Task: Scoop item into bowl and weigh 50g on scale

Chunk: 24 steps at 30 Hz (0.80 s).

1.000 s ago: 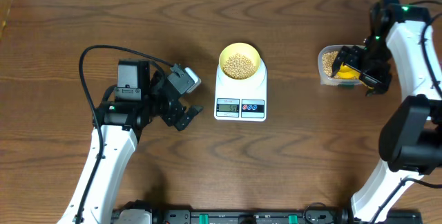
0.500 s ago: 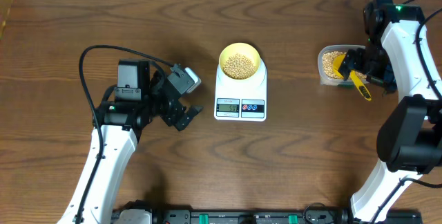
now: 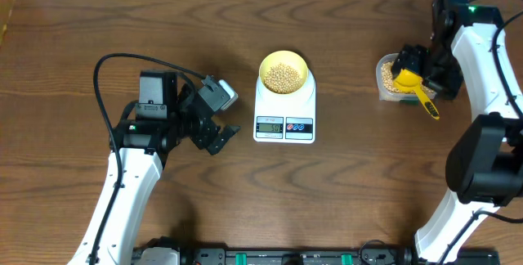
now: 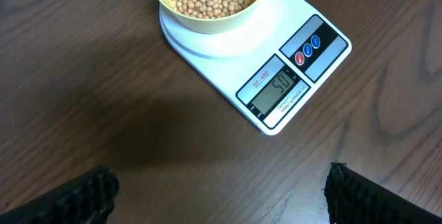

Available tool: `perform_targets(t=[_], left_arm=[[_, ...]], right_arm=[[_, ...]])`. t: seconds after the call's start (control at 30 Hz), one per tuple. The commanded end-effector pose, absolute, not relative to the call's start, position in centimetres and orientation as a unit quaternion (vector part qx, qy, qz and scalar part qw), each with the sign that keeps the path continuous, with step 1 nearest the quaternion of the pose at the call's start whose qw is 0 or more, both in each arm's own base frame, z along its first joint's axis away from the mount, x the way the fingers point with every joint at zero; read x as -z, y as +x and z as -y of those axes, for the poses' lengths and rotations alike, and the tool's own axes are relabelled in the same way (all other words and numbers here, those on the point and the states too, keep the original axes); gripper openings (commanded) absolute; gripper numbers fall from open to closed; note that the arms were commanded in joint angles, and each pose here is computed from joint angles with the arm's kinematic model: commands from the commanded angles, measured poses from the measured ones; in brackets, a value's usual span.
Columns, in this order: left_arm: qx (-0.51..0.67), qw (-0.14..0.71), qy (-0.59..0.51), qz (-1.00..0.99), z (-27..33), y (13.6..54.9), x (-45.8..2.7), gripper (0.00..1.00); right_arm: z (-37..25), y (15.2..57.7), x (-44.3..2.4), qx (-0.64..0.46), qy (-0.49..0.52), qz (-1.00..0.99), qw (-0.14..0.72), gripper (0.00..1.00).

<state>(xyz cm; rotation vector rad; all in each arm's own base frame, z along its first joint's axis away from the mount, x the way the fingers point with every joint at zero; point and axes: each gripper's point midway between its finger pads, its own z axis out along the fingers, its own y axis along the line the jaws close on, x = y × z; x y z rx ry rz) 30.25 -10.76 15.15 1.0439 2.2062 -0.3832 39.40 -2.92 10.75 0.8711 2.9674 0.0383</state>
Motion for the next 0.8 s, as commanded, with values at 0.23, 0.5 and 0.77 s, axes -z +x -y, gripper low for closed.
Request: perform_targets(t=[0.23, 0.5, 0.77], left_arm=[[0.142, 0.327, 0.404, -0.842, 10.6, 30.3, -15.0, 0.98], [0.142, 0.327, 0.404, -0.842, 10.6, 30.3, -15.0, 0.98], [0.142, 0.327, 0.404, -0.842, 10.6, 30.3, -15.0, 0.97]], right_arm=[[-0.7, 40.8, -26.1, -0.098, 0.192, -0.946, 0.244, 0.99], [-1.5, 37.1, -33.2, -0.122, 0.186, -0.918, 0.328, 0.99], [-1.6, 35.7, -35.2, -0.129, 0.182, -0.908, 0.354, 0.99]])
